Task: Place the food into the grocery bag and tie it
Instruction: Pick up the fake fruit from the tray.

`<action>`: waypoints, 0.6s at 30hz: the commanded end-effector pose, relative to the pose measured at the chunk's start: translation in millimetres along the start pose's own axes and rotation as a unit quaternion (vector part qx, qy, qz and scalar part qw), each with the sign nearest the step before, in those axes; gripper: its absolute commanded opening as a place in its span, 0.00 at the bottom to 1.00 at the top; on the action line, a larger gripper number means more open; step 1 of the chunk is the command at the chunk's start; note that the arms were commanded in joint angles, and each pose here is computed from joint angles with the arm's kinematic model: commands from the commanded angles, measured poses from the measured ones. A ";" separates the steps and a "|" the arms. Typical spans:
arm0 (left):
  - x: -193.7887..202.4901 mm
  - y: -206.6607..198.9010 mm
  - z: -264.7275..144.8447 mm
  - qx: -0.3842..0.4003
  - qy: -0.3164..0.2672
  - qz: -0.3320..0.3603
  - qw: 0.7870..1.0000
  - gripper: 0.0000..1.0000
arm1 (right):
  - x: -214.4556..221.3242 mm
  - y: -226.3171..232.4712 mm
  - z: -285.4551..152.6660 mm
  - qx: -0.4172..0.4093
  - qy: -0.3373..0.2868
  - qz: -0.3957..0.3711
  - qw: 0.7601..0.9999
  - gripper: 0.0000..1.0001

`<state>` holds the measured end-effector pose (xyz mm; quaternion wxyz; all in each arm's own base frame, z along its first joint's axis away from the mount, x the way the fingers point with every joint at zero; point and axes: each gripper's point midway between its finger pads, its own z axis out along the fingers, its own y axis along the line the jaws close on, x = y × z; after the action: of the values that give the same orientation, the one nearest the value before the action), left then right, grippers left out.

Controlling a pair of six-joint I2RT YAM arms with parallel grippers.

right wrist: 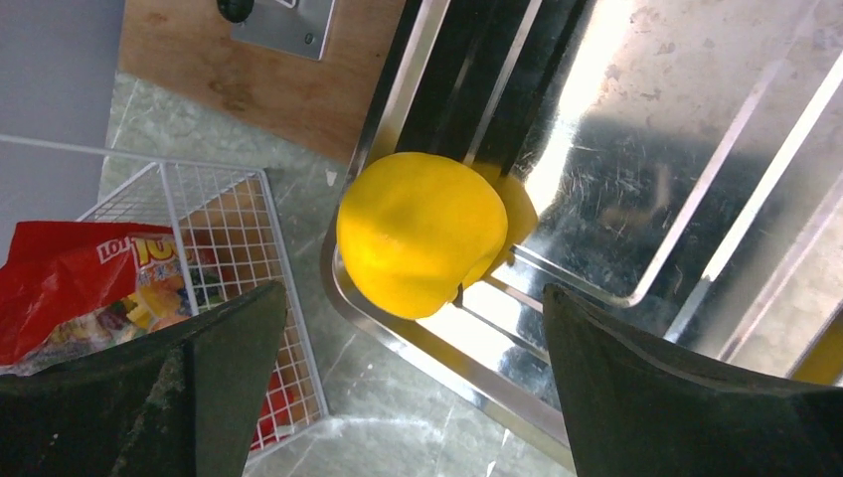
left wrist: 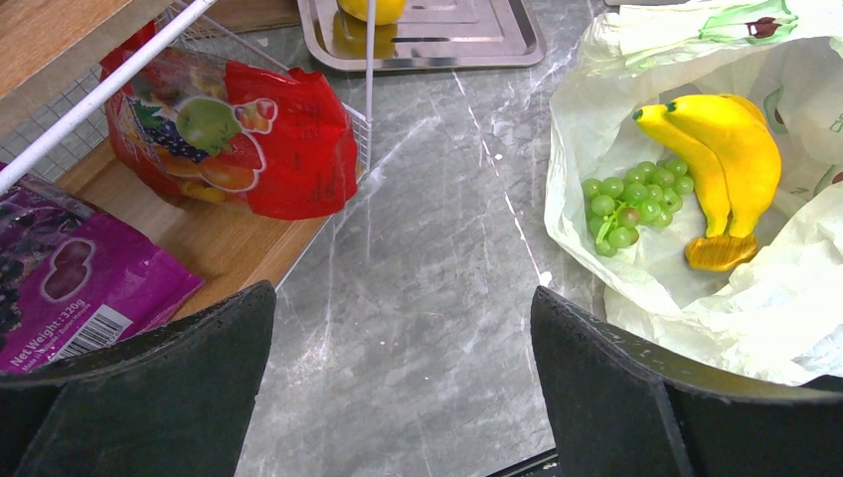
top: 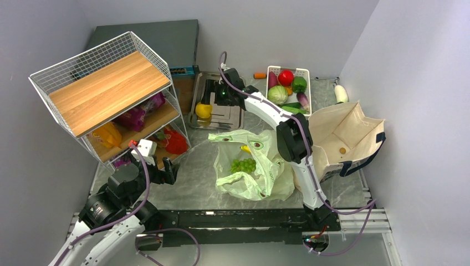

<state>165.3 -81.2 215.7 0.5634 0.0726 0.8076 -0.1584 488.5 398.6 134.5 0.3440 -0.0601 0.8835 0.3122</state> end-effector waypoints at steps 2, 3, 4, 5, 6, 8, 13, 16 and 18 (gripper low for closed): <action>-9.7 -3.0 0.3 0.008 -0.021 -0.003 1.000 0.99 | -21.2 17.7 12.4 -0.040 -0.039 0.005 0.998 1.00; -10.0 -3.0 0.1 0.008 -0.022 -0.004 1.000 0.99 | -19.7 16.1 15.6 -0.040 -0.038 0.004 0.998 1.00; -10.0 -2.9 0.2 0.008 -0.022 -0.004 1.000 1.00 | -18.6 15.6 18.1 -0.039 -0.039 0.003 0.999 1.00; -10.1 -2.7 0.2 0.007 -0.022 -0.004 1.000 0.99 | -18.7 14.3 20.3 -0.037 -0.040 0.002 0.998 1.00; -10.1 -2.8 0.2 0.007 -0.022 -0.004 1.000 0.99 | -17.4 13.2 23.2 -0.038 -0.040 0.002 0.998 1.00; -9.8 -2.9 0.4 0.007 -0.021 -0.004 1.000 0.99 | -14.7 13.8 27.5 -0.043 -0.038 0.002 0.998 1.00; -9.9 -2.2 0.6 0.006 -0.022 -0.004 1.000 0.99 | -7.0 15.7 37.3 -0.051 -0.033 0.001 0.998 1.00; -10.4 -1.9 0.6 0.005 -0.023 -0.004 1.000 0.99 | -1.7 16.7 42.6 -0.055 -0.029 0.001 0.998 1.00; -10.1 -1.6 0.8 0.005 -0.023 -0.004 1.000 0.99 | 0.4 17.8 45.3 -0.058 -0.029 -0.002 0.998 1.00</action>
<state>166.1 -79.5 215.3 0.5640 0.0684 0.8082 -0.1553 499.6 419.8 91.0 0.3354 -0.0624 0.8803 0.3297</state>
